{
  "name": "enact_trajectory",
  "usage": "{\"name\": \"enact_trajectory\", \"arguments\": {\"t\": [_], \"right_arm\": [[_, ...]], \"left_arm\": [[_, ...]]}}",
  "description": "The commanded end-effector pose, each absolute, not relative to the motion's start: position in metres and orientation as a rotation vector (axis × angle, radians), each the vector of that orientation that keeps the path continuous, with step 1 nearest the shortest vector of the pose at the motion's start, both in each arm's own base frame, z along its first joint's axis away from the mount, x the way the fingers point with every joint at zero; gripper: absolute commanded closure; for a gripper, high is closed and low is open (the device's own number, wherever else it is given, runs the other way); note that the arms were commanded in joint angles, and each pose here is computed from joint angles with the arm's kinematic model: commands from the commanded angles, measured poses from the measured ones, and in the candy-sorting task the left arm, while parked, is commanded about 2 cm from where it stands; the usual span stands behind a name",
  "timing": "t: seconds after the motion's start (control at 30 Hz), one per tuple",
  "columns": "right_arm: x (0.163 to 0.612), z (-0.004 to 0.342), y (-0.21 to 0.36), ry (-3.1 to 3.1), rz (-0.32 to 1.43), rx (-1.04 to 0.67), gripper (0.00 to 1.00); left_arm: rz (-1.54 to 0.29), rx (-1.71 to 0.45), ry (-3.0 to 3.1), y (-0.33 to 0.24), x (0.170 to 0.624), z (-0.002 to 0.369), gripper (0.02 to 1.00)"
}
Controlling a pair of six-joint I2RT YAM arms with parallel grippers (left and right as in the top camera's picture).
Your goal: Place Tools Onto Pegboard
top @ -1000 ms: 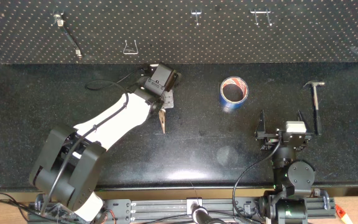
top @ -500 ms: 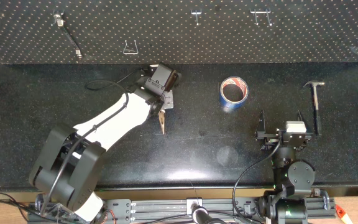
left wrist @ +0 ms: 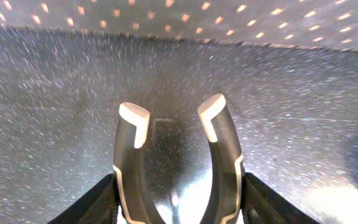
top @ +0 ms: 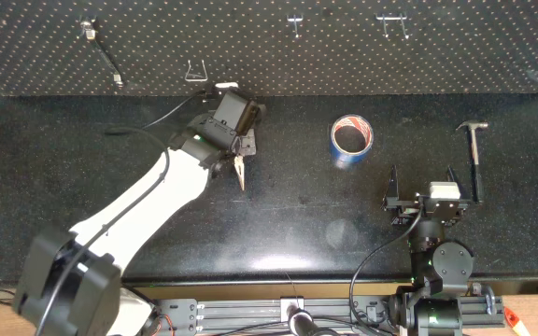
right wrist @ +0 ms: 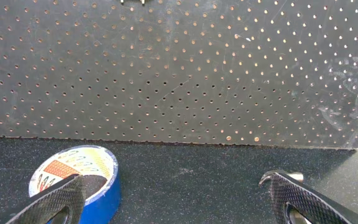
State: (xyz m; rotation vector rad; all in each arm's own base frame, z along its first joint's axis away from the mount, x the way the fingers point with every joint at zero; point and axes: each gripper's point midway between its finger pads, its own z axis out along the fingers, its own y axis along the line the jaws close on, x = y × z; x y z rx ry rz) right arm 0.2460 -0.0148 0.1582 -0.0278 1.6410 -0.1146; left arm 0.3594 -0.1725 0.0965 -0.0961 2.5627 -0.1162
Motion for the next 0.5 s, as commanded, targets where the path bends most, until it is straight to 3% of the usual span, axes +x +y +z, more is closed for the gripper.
{"name": "enact_trajectory", "arguments": {"t": [0.03, 0.17, 0.5], "right_arm": [[0.246, 0.158, -0.014, 1.640, -0.096, -0.016, 0.047], [0.246, 0.158, -0.014, 1.640, -0.096, -0.016, 0.047], [0.246, 0.158, -0.014, 1.640, -0.096, -0.016, 0.047]], "left_arm": [[-0.155, 0.097, 2.336, -0.170, 0.355, 0.186, 0.991], [-0.039, 0.159, 2.136, -0.137, 0.350, 0.253, 0.991], [0.132, 0.084, 1.804, -0.091, 0.418, 0.317, 0.991]]}}
